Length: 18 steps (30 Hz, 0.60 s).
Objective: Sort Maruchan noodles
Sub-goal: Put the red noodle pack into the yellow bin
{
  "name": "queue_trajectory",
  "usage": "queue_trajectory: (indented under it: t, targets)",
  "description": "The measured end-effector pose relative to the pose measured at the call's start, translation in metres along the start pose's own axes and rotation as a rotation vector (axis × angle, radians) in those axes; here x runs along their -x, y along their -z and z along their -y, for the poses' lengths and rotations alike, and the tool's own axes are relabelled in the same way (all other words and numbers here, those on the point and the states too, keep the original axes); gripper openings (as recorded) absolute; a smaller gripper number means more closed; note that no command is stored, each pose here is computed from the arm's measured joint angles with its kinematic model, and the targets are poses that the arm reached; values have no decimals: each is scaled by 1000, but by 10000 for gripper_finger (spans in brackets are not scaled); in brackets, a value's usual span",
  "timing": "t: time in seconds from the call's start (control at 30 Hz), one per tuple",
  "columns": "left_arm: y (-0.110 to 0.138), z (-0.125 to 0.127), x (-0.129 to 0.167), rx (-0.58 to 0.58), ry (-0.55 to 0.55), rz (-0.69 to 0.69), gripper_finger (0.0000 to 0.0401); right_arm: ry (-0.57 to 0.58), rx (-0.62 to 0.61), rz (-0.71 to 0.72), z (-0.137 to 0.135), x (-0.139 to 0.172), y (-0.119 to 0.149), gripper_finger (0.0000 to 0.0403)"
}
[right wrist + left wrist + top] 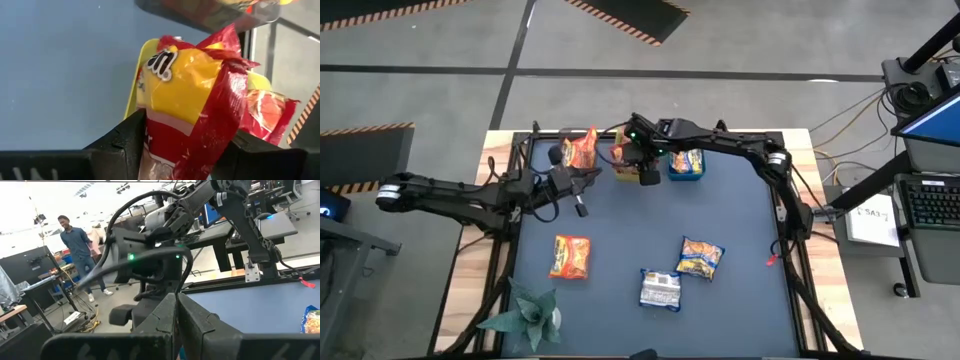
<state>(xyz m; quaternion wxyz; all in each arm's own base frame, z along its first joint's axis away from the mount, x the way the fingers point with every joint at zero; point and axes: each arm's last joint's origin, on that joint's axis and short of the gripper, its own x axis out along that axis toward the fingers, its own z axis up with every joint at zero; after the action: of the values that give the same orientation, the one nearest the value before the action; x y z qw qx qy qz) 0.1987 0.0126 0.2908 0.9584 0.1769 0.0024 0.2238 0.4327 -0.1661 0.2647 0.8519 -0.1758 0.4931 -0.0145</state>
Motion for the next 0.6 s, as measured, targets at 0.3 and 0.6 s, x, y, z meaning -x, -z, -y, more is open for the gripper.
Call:
queue_trajectory:
  t: [0.3, 0.6]
  targets:
    - [0, 0, 0, 0, 0, 0, 0, -5, 15, -11, 7, 6, -10, 173]
    - [0, 0, 0, 0, 1, 0, 0, 6, -55, 70, 11, 9, -19, 138]
